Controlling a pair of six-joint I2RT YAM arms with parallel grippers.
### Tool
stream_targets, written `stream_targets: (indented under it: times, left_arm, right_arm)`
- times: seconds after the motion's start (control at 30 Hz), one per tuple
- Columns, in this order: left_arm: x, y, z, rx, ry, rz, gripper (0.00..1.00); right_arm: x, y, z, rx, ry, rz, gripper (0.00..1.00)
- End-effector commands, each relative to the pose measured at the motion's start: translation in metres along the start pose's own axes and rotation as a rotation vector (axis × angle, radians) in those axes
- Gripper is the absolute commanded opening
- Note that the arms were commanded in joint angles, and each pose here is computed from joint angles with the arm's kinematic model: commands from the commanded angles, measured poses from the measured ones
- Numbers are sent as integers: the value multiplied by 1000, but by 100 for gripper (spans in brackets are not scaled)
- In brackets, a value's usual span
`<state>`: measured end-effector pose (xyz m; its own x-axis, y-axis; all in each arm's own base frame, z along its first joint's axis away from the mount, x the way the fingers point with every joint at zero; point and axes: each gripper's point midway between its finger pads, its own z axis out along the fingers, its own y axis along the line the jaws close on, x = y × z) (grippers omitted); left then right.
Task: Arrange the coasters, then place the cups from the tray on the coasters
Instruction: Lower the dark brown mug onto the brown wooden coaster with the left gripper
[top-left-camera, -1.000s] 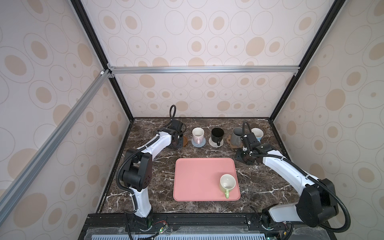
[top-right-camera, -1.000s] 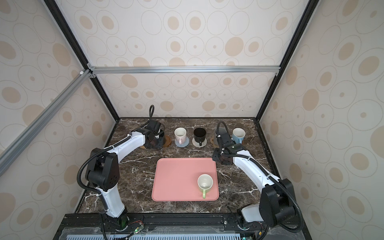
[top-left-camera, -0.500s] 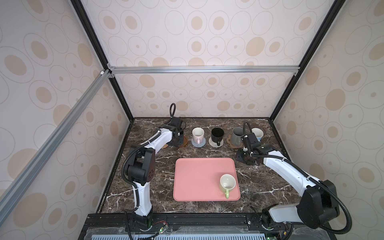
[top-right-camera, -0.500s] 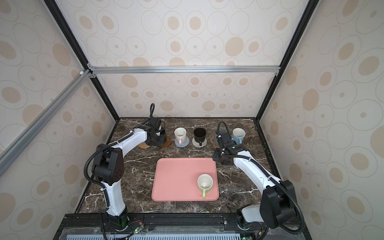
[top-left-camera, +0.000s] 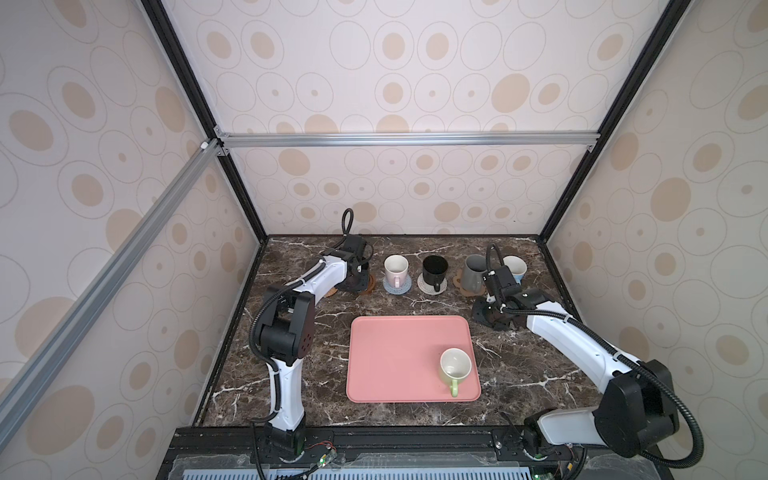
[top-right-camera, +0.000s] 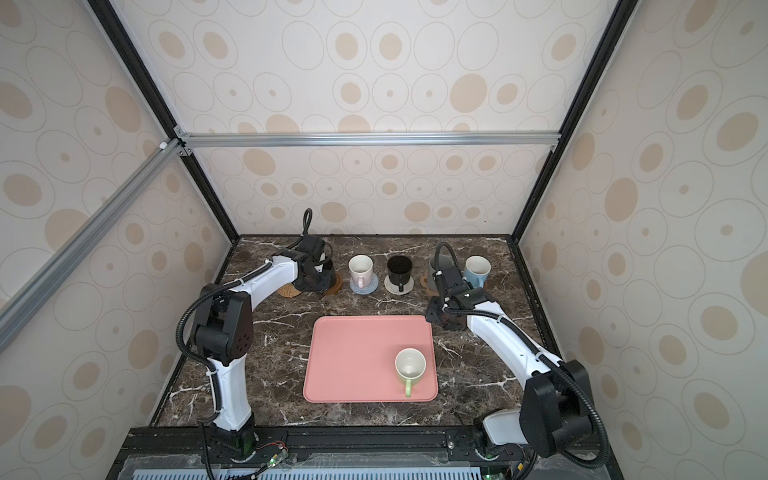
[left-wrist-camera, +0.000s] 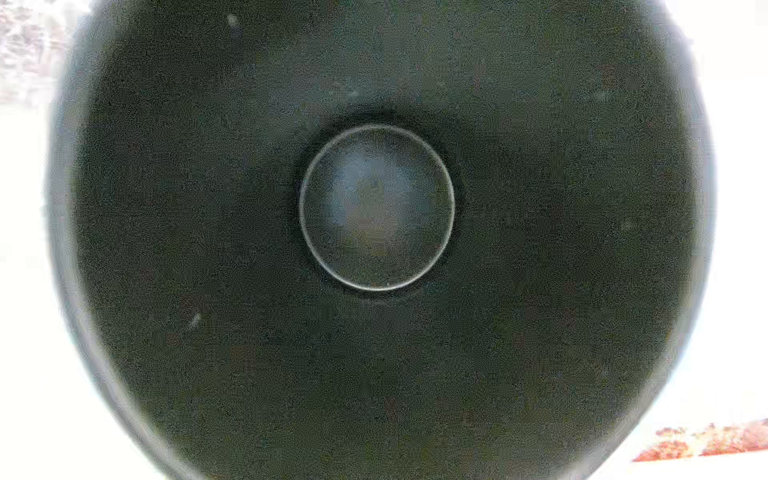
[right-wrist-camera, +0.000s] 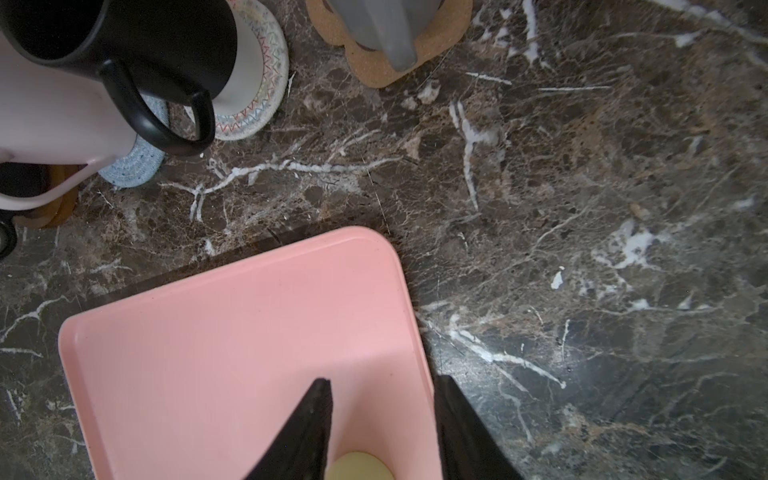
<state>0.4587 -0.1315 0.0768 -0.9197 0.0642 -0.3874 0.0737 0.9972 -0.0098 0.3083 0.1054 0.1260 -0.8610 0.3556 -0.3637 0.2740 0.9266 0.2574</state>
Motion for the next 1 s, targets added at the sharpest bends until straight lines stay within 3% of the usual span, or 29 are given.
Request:
stream_targets:
  times: [0.0, 0.97]
  left_arm:
    - [-39, -2, -23, 21, -121, 8, 10]
    - [-18, -1, -6, 16, -61, -4, 16]
  right_arm:
    - [3, -8, -1, 27, 2, 14, 44]
    - [5, -9, 3, 27, 9, 19, 44]
